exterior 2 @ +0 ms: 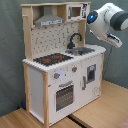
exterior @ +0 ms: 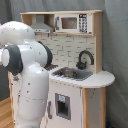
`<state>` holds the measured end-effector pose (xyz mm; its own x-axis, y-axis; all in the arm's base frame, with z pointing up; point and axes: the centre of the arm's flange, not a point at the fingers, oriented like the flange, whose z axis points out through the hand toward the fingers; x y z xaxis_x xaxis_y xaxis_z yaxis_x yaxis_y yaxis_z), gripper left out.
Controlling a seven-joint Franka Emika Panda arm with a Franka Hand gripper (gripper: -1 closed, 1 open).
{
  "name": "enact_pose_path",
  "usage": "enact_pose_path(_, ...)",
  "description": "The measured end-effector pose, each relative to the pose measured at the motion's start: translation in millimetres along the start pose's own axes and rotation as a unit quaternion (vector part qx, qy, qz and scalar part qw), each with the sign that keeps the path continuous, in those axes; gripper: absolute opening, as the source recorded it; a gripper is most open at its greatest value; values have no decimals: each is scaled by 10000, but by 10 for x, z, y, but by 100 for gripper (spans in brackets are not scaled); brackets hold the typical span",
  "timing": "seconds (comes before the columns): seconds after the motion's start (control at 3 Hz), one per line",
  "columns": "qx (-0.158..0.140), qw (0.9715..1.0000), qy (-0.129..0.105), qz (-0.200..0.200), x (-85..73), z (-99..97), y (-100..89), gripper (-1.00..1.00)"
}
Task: Play with the kitchen
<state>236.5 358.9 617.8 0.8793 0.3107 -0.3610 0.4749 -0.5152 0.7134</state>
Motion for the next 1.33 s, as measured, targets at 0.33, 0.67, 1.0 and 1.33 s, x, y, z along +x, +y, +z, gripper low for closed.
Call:
enact_pose_path(0.33, -492, 9987, 62, -134, -72, -76, -258, 100)
enact_pose_path(0.67, -824, 9962, 117, -248, -108, -146, -405, 100)
enact_pose_path(1.0, -1214, 9917, 160, -400, -147, -227, -609, 100)
enact_pose_path(1.33, -1562, 9861, 168, -548, -190, -292, -837, 100)
